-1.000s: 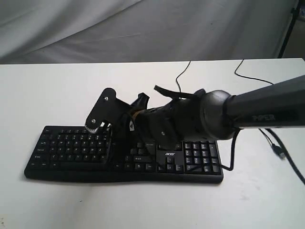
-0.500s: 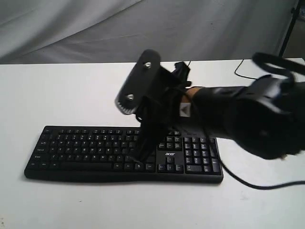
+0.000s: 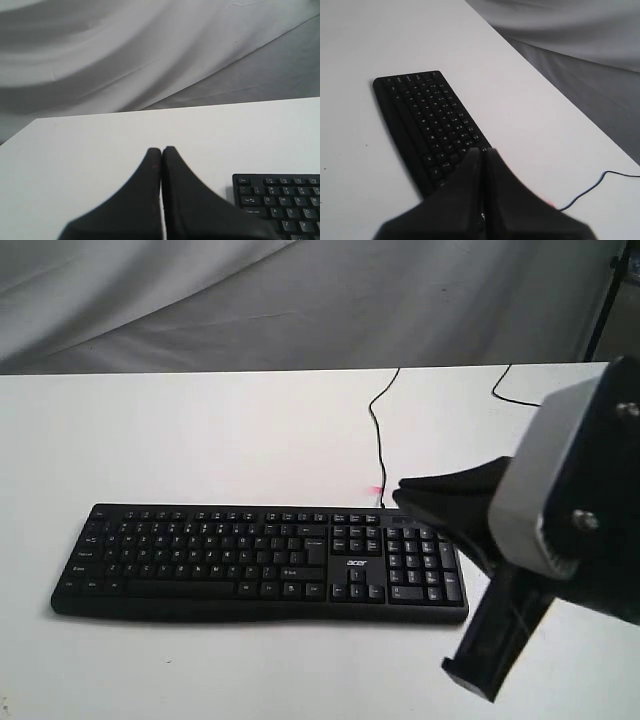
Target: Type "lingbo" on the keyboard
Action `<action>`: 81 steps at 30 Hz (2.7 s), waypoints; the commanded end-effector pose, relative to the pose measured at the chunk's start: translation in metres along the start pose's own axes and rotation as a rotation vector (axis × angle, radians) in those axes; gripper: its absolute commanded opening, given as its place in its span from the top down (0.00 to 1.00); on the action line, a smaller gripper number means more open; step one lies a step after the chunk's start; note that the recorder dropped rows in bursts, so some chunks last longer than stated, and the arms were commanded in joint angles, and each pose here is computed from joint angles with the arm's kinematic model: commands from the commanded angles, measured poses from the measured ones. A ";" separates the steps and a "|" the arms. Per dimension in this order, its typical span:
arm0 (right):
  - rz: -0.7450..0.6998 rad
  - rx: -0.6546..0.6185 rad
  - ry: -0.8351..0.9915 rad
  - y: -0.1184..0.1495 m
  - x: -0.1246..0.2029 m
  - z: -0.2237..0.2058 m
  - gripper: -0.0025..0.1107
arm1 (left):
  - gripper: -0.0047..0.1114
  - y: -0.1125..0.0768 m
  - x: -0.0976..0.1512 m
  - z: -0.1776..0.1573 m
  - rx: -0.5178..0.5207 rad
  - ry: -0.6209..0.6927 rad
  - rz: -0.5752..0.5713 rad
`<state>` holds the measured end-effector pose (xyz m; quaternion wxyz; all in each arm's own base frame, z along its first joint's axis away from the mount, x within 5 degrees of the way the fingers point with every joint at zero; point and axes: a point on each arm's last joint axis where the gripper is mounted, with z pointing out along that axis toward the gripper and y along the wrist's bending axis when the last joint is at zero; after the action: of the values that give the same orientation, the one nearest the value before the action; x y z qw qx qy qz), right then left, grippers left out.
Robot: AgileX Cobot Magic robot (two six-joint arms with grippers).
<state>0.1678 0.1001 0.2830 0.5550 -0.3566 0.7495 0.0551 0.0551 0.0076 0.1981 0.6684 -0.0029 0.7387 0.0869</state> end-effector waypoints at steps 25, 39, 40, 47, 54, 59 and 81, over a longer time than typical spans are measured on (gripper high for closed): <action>0.064 0.246 -0.112 -0.023 0.012 -0.075 0.98 | 0.95 0.000 0.001 0.001 0.004 0.003 -0.003; 0.099 0.525 -0.169 -0.009 0.063 -0.118 0.98 | 0.95 0.000 0.001 0.001 0.004 0.003 -0.003; 0.097 0.527 -0.174 -0.007 0.066 -0.119 0.98 | 0.95 0.000 0.001 0.001 0.004 0.003 -0.003; 0.109 0.508 -0.129 0.005 0.095 -0.109 0.98 | 0.95 0.000 0.001 0.001 0.004 0.003 -0.003; 0.126 0.523 -0.142 0.010 0.115 -0.099 0.98 | 0.95 0.000 0.001 0.001 0.004 0.003 -0.003; 0.170 0.539 -0.180 0.013 0.125 -0.094 0.98 | 0.95 0.000 0.001 0.001 0.004 0.003 -0.003; 0.164 0.527 -0.183 0.020 0.129 -0.101 0.98 | 0.95 0.000 0.001 0.001 0.004 0.003 -0.003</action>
<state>0.0597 0.0062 0.2039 0.6898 -0.1337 0.7089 -0.0610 0.0551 0.0076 0.1981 0.6684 -0.0029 0.7387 0.0869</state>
